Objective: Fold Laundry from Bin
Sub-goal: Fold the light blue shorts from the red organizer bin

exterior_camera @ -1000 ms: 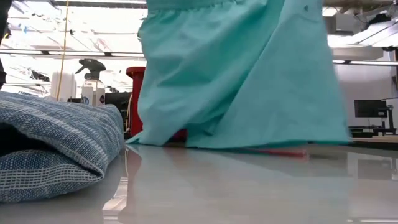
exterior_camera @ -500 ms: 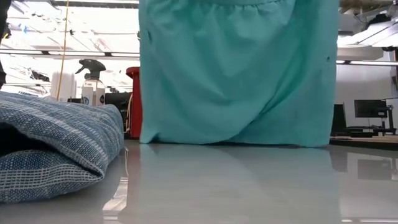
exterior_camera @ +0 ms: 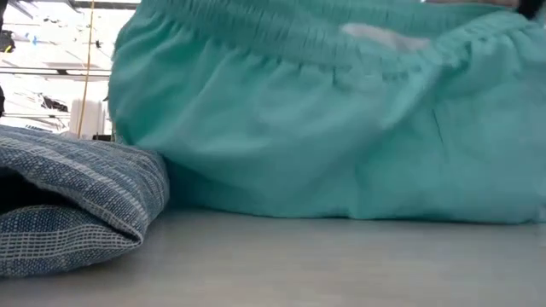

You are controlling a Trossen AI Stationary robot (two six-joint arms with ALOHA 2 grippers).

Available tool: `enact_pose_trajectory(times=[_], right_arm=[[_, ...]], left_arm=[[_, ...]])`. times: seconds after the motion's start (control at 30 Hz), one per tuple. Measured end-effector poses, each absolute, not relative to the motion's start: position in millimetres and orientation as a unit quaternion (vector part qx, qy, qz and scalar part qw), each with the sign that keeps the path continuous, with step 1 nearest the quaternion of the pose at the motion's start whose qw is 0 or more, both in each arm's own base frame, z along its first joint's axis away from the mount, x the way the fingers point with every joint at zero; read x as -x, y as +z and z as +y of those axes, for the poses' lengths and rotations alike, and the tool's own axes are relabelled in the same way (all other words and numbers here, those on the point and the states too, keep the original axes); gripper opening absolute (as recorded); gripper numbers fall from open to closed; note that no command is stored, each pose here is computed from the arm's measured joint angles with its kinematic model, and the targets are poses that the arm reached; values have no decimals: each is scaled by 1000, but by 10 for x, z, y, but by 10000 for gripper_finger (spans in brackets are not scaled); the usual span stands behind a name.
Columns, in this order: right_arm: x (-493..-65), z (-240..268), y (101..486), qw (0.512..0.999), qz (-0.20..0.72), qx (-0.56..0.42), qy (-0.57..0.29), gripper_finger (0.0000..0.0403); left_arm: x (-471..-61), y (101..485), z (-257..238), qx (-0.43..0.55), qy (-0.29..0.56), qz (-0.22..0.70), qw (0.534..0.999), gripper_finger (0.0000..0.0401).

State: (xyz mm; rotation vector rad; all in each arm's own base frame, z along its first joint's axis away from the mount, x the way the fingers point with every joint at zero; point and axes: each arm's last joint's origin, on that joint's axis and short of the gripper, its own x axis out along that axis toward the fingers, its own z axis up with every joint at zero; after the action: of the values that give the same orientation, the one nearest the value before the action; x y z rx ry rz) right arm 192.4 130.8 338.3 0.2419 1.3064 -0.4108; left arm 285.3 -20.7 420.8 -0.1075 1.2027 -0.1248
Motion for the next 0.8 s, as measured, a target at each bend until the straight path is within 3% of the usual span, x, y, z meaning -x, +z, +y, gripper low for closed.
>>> enact_pose_trajectory(times=[0.3,0.6,0.8], right_arm=[[-2054,1730,3220,796,582,-122,-117,100],[-2248,1791,3436,869,447,-200,-66,218],[-2636,1894,3053,860,489,-135,-51,243]], left_arm=[[-3009,3547,-344,52,-52,631,772,0],[-3048,3500,-345,51,-54,622,780,0],[-3096,3513,-342,46,-60,601,796,0]])
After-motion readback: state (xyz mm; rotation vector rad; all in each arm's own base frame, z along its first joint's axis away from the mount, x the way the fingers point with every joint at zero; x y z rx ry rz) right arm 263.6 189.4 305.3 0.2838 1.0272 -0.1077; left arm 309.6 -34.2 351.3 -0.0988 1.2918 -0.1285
